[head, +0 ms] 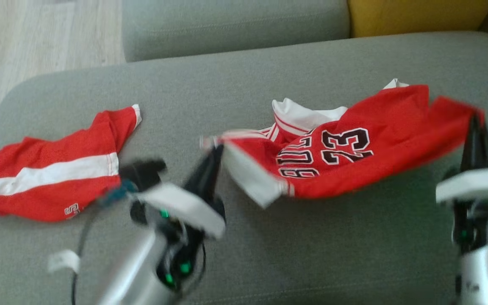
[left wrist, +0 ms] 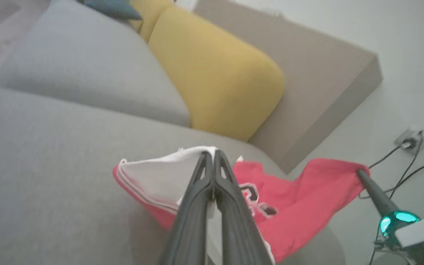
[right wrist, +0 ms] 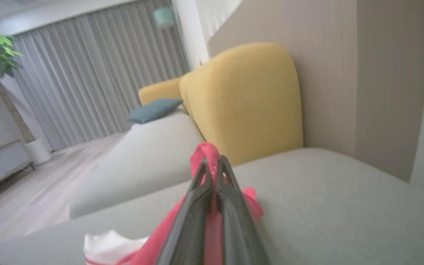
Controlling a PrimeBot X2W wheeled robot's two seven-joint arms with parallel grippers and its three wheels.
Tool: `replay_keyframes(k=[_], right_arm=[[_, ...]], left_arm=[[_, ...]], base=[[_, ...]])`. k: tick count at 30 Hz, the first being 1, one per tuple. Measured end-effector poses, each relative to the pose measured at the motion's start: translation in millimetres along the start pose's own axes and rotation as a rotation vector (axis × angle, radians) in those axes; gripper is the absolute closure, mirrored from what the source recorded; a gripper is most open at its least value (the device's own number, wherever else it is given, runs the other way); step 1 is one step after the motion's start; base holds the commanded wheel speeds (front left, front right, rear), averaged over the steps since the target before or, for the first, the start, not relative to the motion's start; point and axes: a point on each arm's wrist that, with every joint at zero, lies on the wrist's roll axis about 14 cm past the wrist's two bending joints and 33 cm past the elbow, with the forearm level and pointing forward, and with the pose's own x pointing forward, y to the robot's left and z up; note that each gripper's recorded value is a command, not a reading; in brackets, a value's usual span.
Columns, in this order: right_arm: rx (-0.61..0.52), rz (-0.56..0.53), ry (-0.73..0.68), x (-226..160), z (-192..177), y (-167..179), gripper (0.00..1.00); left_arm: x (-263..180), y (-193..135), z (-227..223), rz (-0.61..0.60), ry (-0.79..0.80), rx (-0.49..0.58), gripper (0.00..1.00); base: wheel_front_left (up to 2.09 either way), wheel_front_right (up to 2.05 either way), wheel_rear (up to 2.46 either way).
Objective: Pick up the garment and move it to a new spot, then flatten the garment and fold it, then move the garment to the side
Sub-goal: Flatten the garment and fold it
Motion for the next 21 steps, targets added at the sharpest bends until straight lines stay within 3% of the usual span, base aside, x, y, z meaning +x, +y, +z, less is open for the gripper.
replay_keyframes(k=[5, 11, 17, 21], right_arm=[[-0.013, 0.093, -0.185, 15.1, 73.3, 32.0, 1.00], [-0.027, 0.185, -0.361, 7.7, 140.6, 60.1, 1.00], [-0.034, 0.221, -0.450, -16.8, 179.6, 69.5, 1.00], [-0.025, 0.196, -0.460, -33.5, 187.9, 58.1, 1.00]], left_arm=[[14.3, -41.9, 99.2, -0.129, -0.274, -0.008, 1.00], [-2.3, -89.3, 192.7, -0.251, -0.546, -0.032, 1.00], [-31.2, -120.0, 233.3, -0.307, -0.679, -0.052, 1.00], [-49.2, -137.4, 245.8, -0.344, -0.713, -0.080, 1.00]], base=[[0.00, 0.00, 0.00], [0.00, 0.00, 0.00], [0.00, 0.00, 0.00], [0.00, 0.00, 0.00]])
